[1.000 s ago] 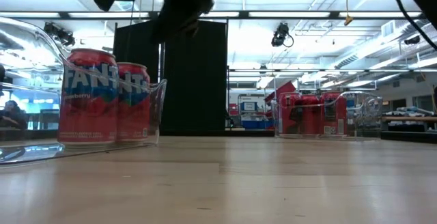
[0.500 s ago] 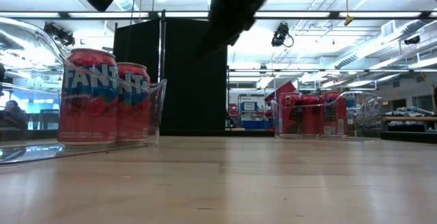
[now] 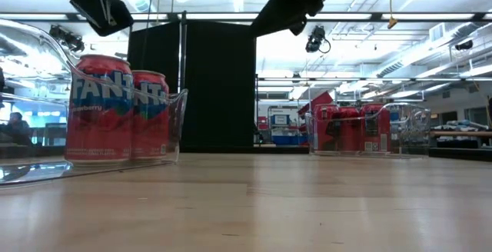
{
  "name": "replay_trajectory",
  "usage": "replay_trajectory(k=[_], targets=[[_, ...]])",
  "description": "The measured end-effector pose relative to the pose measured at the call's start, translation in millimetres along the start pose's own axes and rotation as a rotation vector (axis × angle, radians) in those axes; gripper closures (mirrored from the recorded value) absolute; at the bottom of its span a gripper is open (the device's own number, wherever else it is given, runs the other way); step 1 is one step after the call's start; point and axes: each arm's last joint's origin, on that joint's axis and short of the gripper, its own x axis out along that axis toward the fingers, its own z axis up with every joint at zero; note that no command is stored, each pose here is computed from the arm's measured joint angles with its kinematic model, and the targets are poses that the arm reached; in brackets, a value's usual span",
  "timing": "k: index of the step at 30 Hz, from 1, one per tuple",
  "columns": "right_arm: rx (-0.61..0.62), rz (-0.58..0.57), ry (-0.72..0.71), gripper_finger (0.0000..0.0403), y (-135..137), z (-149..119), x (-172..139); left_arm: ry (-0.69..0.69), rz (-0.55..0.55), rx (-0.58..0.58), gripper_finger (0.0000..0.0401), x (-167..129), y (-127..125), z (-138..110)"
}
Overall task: Sort soda cans
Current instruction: Adjust the red soda can in the transparent bin
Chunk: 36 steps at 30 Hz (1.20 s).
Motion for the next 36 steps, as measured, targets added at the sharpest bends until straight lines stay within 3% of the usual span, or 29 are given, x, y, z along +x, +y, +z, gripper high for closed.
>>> replay_trajectory(k=[8,16,26,36], targets=[[-0.012,0.009,0.020,0.0403,5,-4,4,0.091,-0.003,0.035,0.0322,11,-17,19],[-0.015,0.009,0.020,0.0403,5,-4,4,0.214,0.037,0.037,0.0216,30,-19,19],[-0.015,0.009,0.021,0.0403,5,-4,5,0.237,0.111,0.041,0.0100,43,-16,20],[-0.016,0.012,0.028,0.0403,5,-5,5,0.288,0.129,0.037,0.0056,56,-15,20]])
